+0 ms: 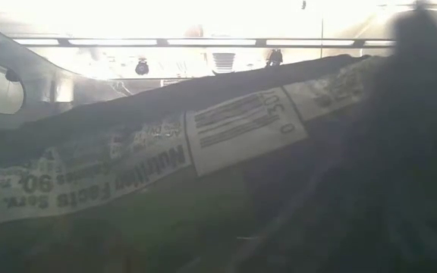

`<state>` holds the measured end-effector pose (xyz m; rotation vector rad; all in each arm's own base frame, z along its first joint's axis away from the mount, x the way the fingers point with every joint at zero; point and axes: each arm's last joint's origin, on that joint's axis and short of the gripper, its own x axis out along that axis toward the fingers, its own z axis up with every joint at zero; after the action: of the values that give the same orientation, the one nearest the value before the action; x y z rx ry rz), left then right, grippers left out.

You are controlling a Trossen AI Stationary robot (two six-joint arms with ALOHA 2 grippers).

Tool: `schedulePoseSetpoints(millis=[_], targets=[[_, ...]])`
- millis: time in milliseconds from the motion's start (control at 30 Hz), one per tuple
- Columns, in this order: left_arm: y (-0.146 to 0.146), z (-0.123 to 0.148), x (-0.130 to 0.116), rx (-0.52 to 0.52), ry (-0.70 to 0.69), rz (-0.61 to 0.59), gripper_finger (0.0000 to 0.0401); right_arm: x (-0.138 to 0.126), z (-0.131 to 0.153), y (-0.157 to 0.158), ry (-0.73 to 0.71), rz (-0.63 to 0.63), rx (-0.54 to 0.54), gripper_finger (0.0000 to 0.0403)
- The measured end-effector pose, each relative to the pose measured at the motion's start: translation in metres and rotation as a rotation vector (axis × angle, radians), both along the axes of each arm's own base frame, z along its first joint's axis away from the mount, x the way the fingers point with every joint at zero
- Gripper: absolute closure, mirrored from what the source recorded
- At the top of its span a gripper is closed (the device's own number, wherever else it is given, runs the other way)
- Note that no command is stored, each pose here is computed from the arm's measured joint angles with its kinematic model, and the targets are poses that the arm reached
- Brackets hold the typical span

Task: Pick and place Granola Bars by type
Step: Put the yellow granola bar into the top right bin

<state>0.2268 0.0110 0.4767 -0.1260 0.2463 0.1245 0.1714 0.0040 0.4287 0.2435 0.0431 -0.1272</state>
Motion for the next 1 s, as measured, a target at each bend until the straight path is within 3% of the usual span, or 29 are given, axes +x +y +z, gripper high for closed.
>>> schedulePoseSetpoints(millis=[300, 667, 1000], targets=[[0.001, -0.023, 0.004, -0.054, -0.005, 0.033, 0.0193, -0.042, 0.017, -0.003, 0.098, -0.031, 0.028, 0.0338], [0.001, -0.031, 0.003, -0.087, -0.065, 0.049, 0.0193, -0.084, 0.039, -0.006, 0.260, -0.066, 0.025, 0.0338], [0.001, -0.031, 0.003, -0.105, -0.071, 0.065, 0.0193, -0.096, 0.023, -0.007, 0.454, -0.128, 0.192, 0.0338]])
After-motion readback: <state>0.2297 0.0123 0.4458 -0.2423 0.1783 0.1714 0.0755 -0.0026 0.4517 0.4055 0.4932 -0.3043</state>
